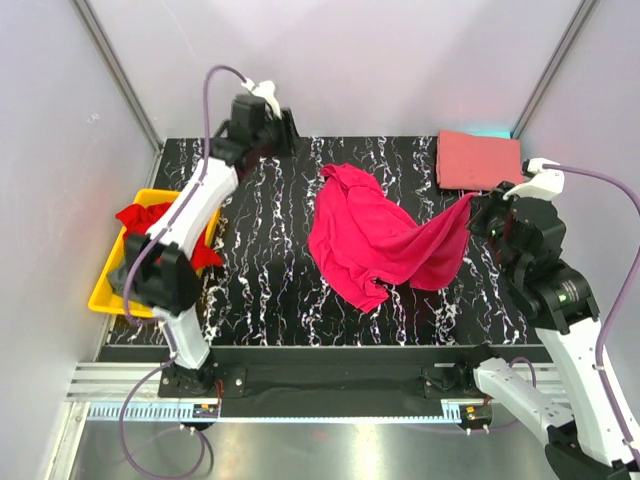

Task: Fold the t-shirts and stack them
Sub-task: Flatten the tshirt out

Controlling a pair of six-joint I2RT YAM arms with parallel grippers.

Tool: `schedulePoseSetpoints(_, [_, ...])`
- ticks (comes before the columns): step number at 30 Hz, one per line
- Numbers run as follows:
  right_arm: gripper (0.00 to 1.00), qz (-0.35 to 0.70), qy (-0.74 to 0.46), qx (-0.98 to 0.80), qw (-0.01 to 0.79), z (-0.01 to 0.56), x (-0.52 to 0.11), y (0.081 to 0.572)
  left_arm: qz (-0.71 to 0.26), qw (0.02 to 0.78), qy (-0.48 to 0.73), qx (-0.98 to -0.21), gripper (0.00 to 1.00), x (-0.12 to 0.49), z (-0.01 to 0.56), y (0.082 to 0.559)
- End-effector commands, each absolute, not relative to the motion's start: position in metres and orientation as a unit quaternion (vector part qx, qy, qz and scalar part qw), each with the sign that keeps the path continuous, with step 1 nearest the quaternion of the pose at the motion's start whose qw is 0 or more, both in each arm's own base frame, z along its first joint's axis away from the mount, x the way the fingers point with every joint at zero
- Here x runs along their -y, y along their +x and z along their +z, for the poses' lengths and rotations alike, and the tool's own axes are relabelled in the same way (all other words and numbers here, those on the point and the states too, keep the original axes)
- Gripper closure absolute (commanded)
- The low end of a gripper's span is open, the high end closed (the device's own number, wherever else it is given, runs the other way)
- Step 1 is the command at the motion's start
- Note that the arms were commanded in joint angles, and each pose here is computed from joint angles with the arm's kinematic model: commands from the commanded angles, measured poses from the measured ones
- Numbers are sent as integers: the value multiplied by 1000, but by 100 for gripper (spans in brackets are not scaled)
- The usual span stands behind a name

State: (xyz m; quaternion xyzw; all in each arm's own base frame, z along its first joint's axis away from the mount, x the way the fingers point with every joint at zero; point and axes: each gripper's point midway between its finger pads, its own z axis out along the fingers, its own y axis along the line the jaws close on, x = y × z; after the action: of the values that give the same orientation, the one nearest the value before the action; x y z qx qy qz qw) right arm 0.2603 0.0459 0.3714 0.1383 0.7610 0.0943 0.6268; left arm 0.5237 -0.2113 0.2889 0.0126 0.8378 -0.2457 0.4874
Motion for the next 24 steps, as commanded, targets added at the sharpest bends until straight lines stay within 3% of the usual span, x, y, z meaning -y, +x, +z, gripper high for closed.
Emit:
schedulePoseSetpoints(1, [100, 76, 180, -747, 636, 380, -32, 261, -177, 465, 39, -866, 49, 220, 271, 443])
schedulePoseSetpoints(3, [100, 63, 191, -747, 634, 378, -26, 259, -189, 398, 28, -897, 53, 227, 225, 386])
schedulePoseSetpoints(7, [100, 67, 190, -750, 630, 373, -26, 255, -232, 349, 74, -905, 52, 266, 187, 295])
schedulePoseSetpoints(10, [100, 78, 186, -754, 626, 367, -30, 253, -238, 330, 80, -910, 51, 274, 171, 256])
schedulePoseSetpoints(17, [100, 94, 186, -762, 613, 348, -37, 251, -281, 284, 50, -915, 46, 301, 119, 232])
schedulePoseSetpoints(24, [100, 51, 240, -791, 560, 311, -23, 245, -185, 256, 60, -947, 43, 302, 70, 236])
